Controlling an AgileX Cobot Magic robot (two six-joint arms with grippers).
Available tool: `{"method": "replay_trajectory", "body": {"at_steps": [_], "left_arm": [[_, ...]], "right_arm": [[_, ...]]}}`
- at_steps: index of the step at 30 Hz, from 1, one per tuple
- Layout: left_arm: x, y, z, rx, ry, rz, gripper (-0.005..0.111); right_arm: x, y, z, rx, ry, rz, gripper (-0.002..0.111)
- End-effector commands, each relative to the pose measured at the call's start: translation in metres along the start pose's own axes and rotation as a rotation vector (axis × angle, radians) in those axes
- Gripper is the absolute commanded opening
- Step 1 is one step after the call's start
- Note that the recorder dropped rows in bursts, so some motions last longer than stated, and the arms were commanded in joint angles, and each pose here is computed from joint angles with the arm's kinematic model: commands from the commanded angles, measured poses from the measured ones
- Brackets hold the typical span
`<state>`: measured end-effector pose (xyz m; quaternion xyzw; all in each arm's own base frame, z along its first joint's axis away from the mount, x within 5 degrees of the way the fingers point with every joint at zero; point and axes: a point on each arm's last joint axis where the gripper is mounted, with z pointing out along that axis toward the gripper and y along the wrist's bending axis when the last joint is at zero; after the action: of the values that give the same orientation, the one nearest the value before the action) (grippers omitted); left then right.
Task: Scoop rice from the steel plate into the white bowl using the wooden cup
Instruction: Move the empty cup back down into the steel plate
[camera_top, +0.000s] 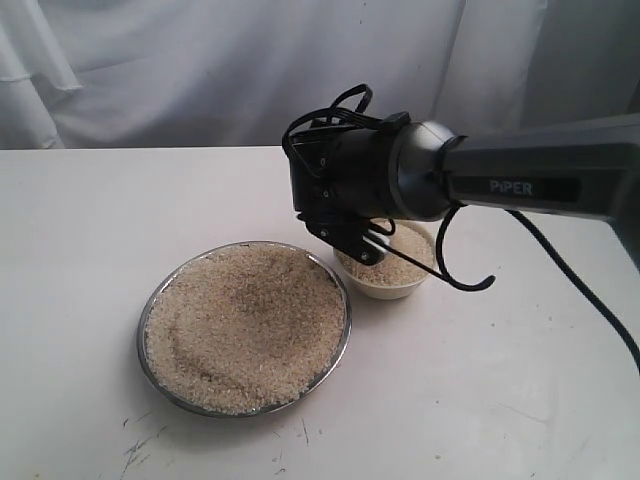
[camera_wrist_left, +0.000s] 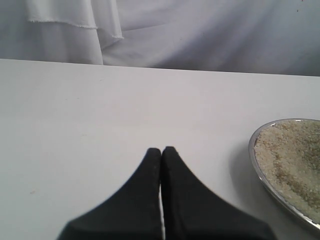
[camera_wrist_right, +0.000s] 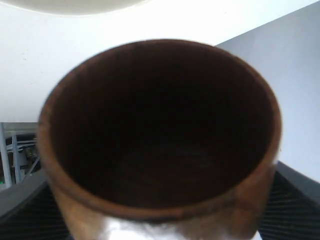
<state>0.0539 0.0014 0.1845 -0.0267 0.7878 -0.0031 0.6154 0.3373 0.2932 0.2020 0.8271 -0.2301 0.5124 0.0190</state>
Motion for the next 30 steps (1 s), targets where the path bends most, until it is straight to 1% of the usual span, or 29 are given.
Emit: {"method": "replay_trajectory", "body": {"at_steps": [1, 6, 10, 12, 14, 19, 23, 25, 26, 28, 30], "left_arm": [[0.0, 0.0, 0.0, 0.003, -0.013, 0.002, 0.0], [0.0, 0.0, 0.0, 0.003, -0.013, 0.002, 0.0], [0.0, 0.0, 0.0, 0.003, -0.013, 0.002, 0.0], [0.0, 0.0, 0.0, 0.003, -0.013, 0.002, 0.0], [0.0, 0.0, 0.0, 0.003, -0.013, 0.002, 0.0], [0.0, 0.0, 0.0, 0.003, -0.013, 0.002, 0.0], [0.0, 0.0, 0.0, 0.003, -0.013, 0.002, 0.0], [0.0, 0.0, 0.0, 0.003, -0.013, 0.002, 0.0], [0.0, 0.0, 0.0, 0.003, -0.013, 0.002, 0.0], [0.0, 0.0, 0.0, 0.003, -0.013, 0.002, 0.0], [0.0, 0.0, 0.0, 0.003, -0.013, 0.002, 0.0]], "right_arm": [[0.005, 0.0, -0.002, 0.002, 0.039, -0.017, 0.0], [0.005, -0.001, -0.004, 0.005, 0.063, -0.034, 0.0], [0.005, 0.0, -0.004, 0.004, 0.061, -0.005, 0.0], [0.005, 0.0, -0.003, 0.001, 0.048, 0.064, 0.0], [0.006, 0.0, -0.002, 0.02, 0.008, 0.172, 0.0], [0.021, 0.005, -0.003, 0.008, -0.084, 0.399, 0.0], [0.033, 0.007, -0.006, 0.01, -0.235, 0.621, 0.0], [0.036, 0.004, -0.013, 0.035, -0.318, 0.699, 0.0], [0.037, 0.001, -0.019, 0.05, -0.394, 0.765, 0.0], [0.03, -0.007, -0.029, 0.088, -0.477, 0.795, 0.0], [0.019, -0.016, -0.036, 0.139, -0.529, 0.787, 0.0]]}}
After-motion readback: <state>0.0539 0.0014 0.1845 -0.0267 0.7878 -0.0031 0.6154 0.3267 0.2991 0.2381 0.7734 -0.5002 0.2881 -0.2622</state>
